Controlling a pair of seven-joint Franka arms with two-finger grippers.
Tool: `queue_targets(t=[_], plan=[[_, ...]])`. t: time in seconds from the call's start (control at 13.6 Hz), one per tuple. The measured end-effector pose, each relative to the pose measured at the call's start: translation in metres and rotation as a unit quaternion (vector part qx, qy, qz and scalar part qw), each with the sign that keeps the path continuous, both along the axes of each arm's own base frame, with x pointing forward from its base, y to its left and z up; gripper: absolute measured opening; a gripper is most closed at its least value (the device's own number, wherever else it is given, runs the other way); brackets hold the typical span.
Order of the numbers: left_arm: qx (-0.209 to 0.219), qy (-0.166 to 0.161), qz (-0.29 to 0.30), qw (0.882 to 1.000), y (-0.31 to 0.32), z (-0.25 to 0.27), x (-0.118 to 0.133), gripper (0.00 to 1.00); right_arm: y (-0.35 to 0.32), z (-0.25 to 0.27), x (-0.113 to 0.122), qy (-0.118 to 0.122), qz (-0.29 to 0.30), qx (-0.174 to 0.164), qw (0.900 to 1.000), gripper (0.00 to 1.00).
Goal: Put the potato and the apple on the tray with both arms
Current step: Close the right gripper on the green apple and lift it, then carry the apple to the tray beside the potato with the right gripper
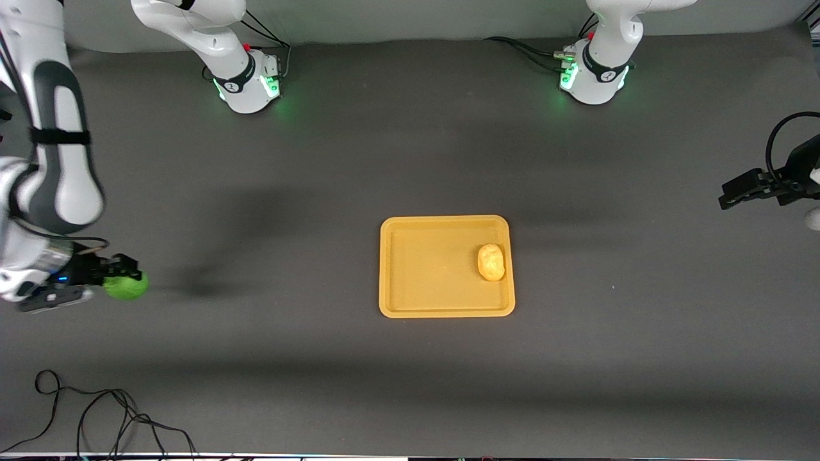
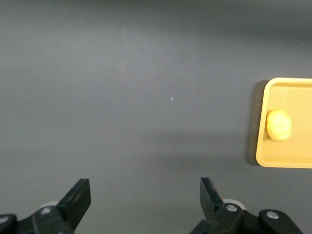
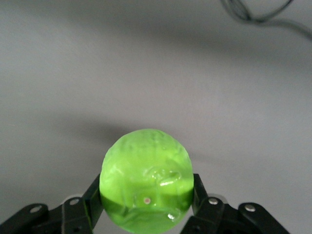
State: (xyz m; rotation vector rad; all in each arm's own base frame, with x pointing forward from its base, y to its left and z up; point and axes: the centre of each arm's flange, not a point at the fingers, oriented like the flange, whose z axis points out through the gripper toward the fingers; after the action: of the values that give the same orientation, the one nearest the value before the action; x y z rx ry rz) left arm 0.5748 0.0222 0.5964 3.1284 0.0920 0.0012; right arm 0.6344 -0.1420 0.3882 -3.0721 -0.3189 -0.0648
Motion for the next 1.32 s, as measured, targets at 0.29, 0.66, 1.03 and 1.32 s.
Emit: queue_targets(t=[0.29,0.66,1.03,1.32], plan=[[0.0,-0.009,-0.001,1.0,-0.002,0.02,-0.002,1.0,0.047,0.083,0.022,-0.001,0.006,0.0,1.0,0.73],[0.0,0.014,-0.01,1.0,-0.011,0.018,-0.006,1.0,0.23,0.124,0.028,0.002,-0.052,-0.016,0.999,0.73],[0.001,0.02,-0.011,1.0,-0.011,0.016,-0.006,1.0,0.451,0.097,-0.012,0.006,-0.124,-0.027,0.992,0.73],[0.001,0.02,-0.01,1.0,-0.01,0.015,-0.006,1.0,0.608,0.048,-0.061,0.003,-0.173,-0.03,0.984,0.73]])
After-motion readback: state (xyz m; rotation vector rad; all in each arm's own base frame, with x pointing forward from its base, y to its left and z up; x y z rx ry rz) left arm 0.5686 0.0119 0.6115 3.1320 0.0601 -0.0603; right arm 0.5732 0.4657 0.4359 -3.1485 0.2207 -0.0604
